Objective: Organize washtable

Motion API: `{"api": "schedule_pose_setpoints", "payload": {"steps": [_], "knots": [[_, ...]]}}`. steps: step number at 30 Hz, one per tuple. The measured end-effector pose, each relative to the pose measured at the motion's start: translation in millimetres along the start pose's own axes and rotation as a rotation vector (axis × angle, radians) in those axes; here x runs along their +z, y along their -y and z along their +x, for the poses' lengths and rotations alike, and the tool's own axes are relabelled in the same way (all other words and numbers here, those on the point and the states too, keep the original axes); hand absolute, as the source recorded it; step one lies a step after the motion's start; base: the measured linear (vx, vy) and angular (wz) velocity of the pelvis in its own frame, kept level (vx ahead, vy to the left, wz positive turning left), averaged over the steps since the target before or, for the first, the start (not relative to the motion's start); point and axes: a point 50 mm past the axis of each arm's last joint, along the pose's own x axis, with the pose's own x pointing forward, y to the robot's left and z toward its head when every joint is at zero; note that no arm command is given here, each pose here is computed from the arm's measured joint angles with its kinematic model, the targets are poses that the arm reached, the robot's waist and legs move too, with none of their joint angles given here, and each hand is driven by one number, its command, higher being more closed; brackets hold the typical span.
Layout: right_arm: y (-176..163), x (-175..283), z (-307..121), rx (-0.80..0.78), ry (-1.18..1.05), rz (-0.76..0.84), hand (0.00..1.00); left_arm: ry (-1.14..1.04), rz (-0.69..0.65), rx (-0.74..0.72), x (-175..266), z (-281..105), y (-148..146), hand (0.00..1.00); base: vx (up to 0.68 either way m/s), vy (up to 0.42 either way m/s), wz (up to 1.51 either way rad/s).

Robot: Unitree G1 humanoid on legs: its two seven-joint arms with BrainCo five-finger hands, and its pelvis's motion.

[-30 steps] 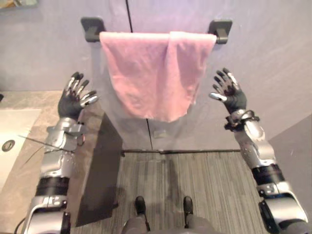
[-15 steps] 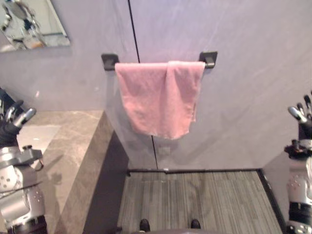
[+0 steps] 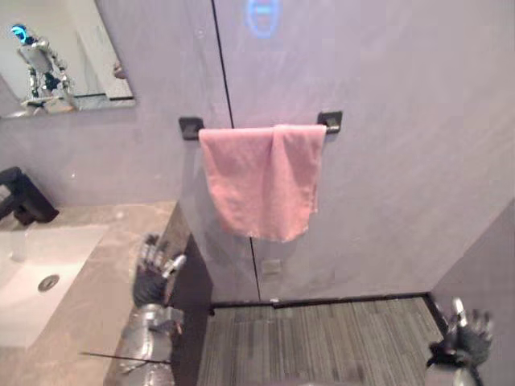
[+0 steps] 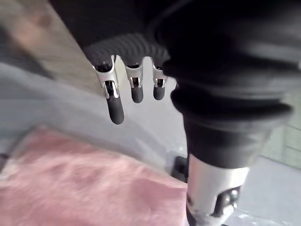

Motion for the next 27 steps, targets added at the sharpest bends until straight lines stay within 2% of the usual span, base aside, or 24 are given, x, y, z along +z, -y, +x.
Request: {"api": "schedule_pose_setpoints", "payload": {"steps": [4, 8, 11, 12, 14, 15, 18, 20, 23, 27], "knots": [[26.1, -46.5, -10.7, -0.099, -0.21, -0.121, 0.0, -0.238, -0.068, 0.081, -58.6, -18.1, -7.7, 0.0, -0.01, -0.01, -0.06], [61.8, -89.0, -36.6, -0.201, -0.461, -0.291, 0.0, -0.519, -0.06, 0.242, -112.5, -56.7, -35.6, 0.0, 0.0, 0.0, 0.0], [89.2, -105.5, -61.0, -0.238, -0.609, -0.476, 0.0, -0.706, -0.008, 0.49, -137.7, -101.1, -72.1, 0.0, 0.02, 0.016, -0.02], [92.6, -107.9, -64.5, -0.237, -0.632, -0.512, 0.0, -0.722, -0.003, 0.534, -138.7, -105.9, -78.6, 0.0, 0.05, 0.015, -0.16], [95.3, -110.2, -63.8, -0.216, -0.678, -0.61, 0.0, -0.813, 0.021, 0.729, -142.7, -137.6, -104.2, 0.0, 0.03, -0.004, -0.13], [97.7, -111.9, -65.2, -0.195, -0.709, -0.676, 0.0, -0.856, 0.063, 0.757, -142.4, -145.3, -110.5, 0.0, 0.0, 0.0, 0.0], [103.3, -116.5, -69.4, -0.145, -0.797, -0.822, 0.0, -0.938, 0.173, 0.75, -138.4, -153.2, -121.3, 0.0, -0.02, 0.034, 0.18], [107.1, -117.8, -72.2, -0.125, -0.835, -0.861, 0.0, -0.976, 0.191, 0.742, -138.5, -157.7, -124.2, 0.0, 0.07, 0.043, -0.1], [110.7, -111.9, -66.2, -0.11, -0.845, -0.881, 0.0, -1.038, 0.175, 0.732, -143.7, -170.8, -123.1, 0.0, 0.1, 0.013, 0.03], [116.5, -116.3, -74.5, -0.115, -0.897, -0.877, 0.0, -1.049, 0.22, 0.683, -141.3, -166.9, -125.9, 0.0, 0.05, -0.032, 0.36]]}}
